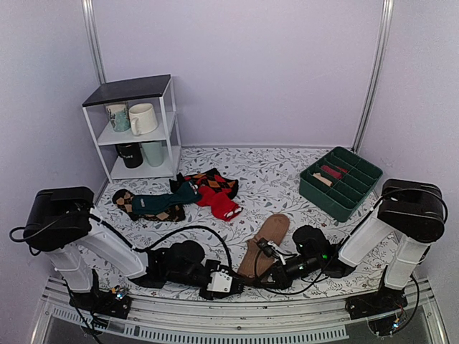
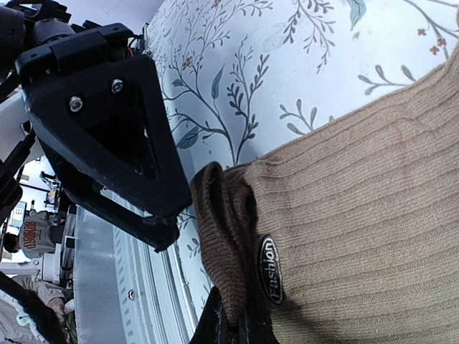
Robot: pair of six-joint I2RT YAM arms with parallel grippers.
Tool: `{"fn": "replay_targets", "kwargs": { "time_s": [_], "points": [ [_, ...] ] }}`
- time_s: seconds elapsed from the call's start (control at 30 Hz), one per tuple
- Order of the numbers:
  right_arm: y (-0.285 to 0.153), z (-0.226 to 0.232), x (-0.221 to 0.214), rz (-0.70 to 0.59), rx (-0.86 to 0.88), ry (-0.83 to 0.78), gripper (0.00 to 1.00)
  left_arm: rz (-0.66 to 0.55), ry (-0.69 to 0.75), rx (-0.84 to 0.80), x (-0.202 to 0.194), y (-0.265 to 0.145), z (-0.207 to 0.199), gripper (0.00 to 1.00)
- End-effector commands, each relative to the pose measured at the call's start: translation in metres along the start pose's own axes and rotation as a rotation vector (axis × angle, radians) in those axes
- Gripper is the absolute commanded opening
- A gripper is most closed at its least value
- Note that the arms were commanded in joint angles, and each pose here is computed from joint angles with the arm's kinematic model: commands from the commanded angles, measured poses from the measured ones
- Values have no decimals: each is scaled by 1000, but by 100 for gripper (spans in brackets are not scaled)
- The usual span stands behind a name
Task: Roll the socks
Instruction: Roll a pair of socks at the center of the board.
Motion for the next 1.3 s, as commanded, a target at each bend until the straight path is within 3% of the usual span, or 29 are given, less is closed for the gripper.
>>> {"fn": "replay_targets", "kwargs": {
  "time_s": [0.0,0.23,0.53,0.63,0.7,0.77,0.97,1.17,1.27],
  "points": [
    [-12,-62,-78,225,-234,224,0,20,6,14,-1,13,4,41],
    [-13,-61,-79,221,-225,224,0,90,0,60,-13,22,14,41],
    [-14,-60,-80,219,-224,228,0,128,-40,-14,-24,22,-4,28],
    [-14,-61,-80,221,-226,230,0,129,-49,-35,-24,23,-7,17],
    [-13,-61,-80,221,-227,231,0,133,-62,-58,-24,25,-9,0],
    [-13,-62,-78,216,-230,228,2,129,-83,-93,-21,28,-11,0],
    [-12,-53,-52,128,-229,140,8,164,-364,-267,-20,25,-27,0],
    [-32,-31,4,-138,-250,-114,39,275,-689,-463,-33,24,-51,0],
    [-52,-11,29,-281,-254,-287,44,276,-816,-520,-39,18,-51,0]
  ]
}}
Point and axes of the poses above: each gripper's point midway between its finger pads, its own y axis out along the fingers, its own z axis along the line the jaws close on, x = y × z, the point moved 1 cm from there along -y, back along the fingers, and after that the axes turned 8 degrees about y, right-handed, at the moved point
